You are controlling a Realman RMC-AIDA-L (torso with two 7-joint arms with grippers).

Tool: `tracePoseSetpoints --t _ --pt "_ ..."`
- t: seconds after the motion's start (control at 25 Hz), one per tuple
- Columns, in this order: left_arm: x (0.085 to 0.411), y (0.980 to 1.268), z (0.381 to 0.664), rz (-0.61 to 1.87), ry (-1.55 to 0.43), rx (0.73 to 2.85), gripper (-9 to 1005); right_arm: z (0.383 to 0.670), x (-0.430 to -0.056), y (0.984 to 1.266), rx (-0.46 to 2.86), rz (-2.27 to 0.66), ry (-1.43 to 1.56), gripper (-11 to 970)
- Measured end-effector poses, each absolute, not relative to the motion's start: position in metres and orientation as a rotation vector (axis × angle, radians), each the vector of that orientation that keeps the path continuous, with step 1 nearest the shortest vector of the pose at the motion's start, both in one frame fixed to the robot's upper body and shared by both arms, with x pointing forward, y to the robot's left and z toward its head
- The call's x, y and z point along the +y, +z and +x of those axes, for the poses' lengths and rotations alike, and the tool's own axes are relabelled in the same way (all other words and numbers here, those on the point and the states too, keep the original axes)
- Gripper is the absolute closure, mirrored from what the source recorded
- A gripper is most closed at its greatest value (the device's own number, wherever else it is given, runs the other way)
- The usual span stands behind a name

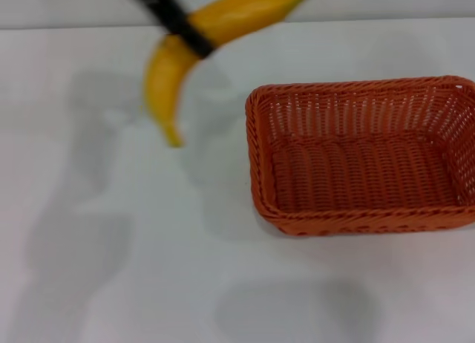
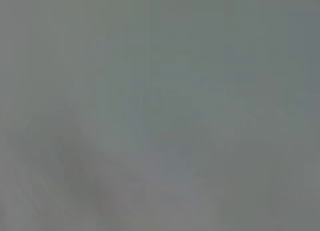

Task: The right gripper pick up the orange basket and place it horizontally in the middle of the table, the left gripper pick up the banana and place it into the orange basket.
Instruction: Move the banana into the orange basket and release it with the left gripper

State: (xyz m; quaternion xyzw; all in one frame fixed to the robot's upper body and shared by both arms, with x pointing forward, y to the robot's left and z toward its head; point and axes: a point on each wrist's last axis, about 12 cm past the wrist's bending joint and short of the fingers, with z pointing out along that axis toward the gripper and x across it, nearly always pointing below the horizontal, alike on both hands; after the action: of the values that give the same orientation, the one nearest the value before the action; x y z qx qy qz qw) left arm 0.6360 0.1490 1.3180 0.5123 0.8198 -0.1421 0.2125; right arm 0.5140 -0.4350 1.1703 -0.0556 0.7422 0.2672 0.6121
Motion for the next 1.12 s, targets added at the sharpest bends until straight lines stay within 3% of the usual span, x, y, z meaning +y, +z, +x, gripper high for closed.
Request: tracePoseSetpoints --t 0.2,0.48,1.12 --pt "0.091 1.302 0.642 1.537 -0.414 2.211 419 0.52 -0.431 1.168 1.695 -0.149 0.619 111" --pt "0.035 1.274 0.636 1.632 -0.447 2.093 397 0.525 -0.427 1.162 1.692 -0.174 0.62 112" --pt "0.028 1.249 0.633 1.635 -0.49 2.084 316 0.525 -0.425 1.157 1.699 -0.179 0.633 112"
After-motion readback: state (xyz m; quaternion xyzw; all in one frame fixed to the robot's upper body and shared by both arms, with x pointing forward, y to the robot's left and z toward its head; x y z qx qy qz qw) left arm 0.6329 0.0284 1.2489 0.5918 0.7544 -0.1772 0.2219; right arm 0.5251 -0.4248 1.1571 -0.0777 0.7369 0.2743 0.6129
